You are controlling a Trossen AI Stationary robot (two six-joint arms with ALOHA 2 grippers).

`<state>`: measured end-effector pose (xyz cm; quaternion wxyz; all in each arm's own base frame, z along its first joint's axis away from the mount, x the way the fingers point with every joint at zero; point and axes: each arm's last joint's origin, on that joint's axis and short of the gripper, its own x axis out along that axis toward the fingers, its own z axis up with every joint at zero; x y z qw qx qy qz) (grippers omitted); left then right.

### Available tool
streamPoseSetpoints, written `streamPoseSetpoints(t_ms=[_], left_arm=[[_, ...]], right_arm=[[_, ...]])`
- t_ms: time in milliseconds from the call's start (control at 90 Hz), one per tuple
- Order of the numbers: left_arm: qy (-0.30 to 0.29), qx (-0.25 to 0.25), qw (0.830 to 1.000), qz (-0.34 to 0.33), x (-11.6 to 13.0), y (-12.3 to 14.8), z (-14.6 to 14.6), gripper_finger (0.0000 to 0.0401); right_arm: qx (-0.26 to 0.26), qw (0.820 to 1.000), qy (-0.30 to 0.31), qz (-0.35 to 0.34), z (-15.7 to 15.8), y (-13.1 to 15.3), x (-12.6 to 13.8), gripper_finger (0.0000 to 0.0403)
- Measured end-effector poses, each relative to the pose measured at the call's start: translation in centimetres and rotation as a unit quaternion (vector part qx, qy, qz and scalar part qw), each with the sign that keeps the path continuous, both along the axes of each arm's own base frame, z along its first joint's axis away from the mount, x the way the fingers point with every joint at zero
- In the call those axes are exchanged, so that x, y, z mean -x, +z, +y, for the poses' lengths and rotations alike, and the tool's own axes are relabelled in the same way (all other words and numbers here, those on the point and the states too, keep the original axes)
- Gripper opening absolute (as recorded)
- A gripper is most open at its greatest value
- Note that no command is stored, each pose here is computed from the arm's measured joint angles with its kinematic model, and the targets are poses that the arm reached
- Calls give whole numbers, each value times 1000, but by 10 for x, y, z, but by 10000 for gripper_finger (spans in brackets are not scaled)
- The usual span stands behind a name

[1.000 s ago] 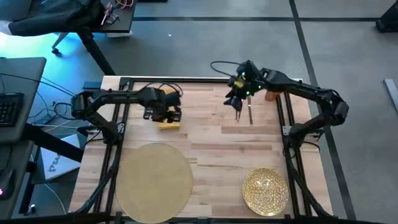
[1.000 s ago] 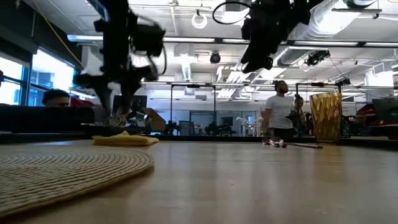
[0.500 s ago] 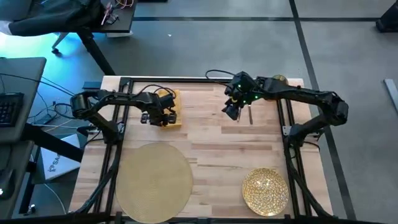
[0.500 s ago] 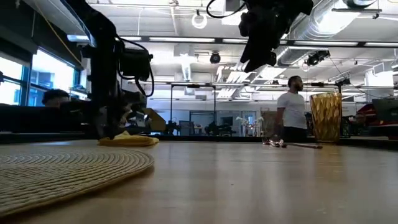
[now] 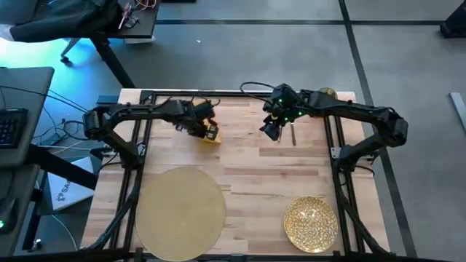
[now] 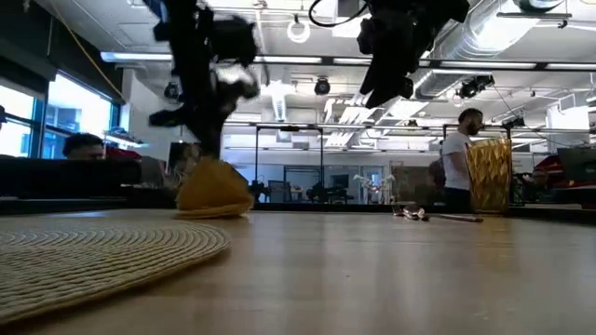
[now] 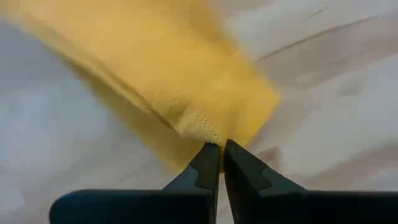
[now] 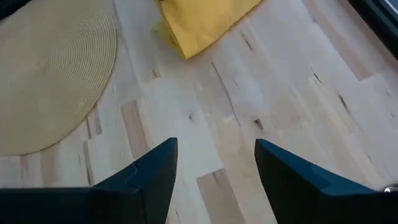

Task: Set table place
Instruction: Fold the yellow napkin

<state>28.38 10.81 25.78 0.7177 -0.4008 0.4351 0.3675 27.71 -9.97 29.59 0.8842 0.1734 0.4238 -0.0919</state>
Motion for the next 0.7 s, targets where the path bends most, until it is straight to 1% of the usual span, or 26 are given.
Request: streamPoseSetpoints(t_ms=[78, 144, 189, 278, 311, 356, 400, 467, 522, 600, 700], left_arm=[[-19, -51, 997, -49, -9, 41, 9, 0], [-32, -100, 990, -100, -14, 79, 16, 0], [-43, -132, 981, -134, -15, 103, 20, 0], [-82, -191, 958, -196, -15, 146, 21, 0], [-91, -207, 951, -210, -14, 158, 20, 0], [-98, -217, 946, -221, -13, 167, 17, 0], [-102, -221, 945, -219, -13, 168, 14, 0], [-99, -219, 954, -181, -14, 157, 10, 0], [-93, -207, 963, -146, -20, 138, 7, 0], [-78, -177, 974, -119, -27, 105, 3, 0], [-43, -134, 981, -133, -34, 69, -2, 0]], right_arm=[[-1, 1000, 0, 4, 0, 0, 1, 199], [6, 1000, -9, 13, 1, 2, 5, 199], [15, 1000, -19, 18, 1, 5, 9, 199], [36, 998, -39, 24, 1, 12, 20, 199], [42, 998, -43, 23, 1, 15, 24, 199], [49, 997, -49, 18, 2, 20, 29, 199], [52, 997, -53, 13, 1, 24, 33, 199], [54, 997, -60, 6, 1, 28, 38, 199], [53, 997, -63, 4, 1, 29, 39, 199], [49, 997, -61, 8, 1, 27, 38, 199], [36, 998, -45, 16, 3, 22, 32, 199]])
